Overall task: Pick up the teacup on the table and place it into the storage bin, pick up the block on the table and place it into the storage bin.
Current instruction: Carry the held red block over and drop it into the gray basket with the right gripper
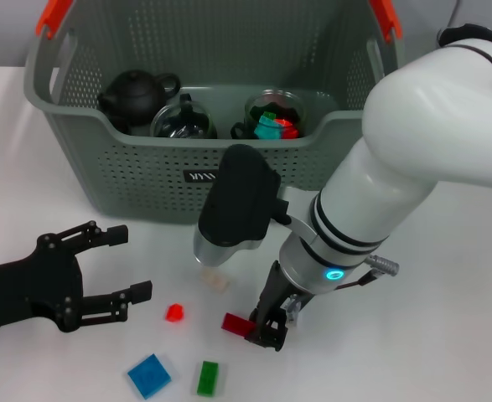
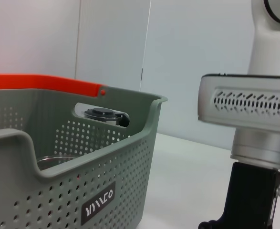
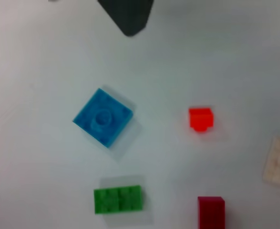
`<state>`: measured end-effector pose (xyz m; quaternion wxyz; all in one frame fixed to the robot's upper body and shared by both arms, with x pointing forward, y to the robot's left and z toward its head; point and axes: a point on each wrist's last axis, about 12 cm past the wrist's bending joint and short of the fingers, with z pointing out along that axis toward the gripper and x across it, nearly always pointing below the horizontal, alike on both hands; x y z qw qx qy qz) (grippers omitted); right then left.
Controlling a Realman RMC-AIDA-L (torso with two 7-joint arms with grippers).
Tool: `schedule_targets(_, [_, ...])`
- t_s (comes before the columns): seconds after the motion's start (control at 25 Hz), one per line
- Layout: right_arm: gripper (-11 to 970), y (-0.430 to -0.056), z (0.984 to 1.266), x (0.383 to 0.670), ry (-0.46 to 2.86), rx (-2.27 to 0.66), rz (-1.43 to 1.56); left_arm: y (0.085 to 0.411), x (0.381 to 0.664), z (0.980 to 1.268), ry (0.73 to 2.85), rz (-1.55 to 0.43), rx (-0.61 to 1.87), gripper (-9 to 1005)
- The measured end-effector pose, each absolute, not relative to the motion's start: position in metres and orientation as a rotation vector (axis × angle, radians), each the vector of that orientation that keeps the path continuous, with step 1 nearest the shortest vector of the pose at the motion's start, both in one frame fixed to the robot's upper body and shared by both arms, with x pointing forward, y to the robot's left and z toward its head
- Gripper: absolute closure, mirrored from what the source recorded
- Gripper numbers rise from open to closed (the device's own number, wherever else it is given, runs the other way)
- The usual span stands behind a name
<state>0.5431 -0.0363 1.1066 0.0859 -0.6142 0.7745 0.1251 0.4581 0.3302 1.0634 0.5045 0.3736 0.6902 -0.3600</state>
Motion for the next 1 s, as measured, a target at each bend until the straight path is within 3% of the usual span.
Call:
schedule_targets(0.28, [756, -0.041, 1.136, 0.548, 2.293, -1.796, 0.427, 0.332, 0.456, 1.063, 1.669, -0.867, 0.896, 119])
schedule_targets(0.76, [744, -0.065, 1.272, 0.55, 2.102, -1.666, 0.527, 0.337, 0.452, 1.063, 1.675, -0.854, 0.869, 119])
schedule_targets(1.0, [739, -0.083, 1.325, 0.574, 2.005, -1.483, 0.463, 0.336, 0.452, 1.063, 1.671, -0.859, 0.871, 119])
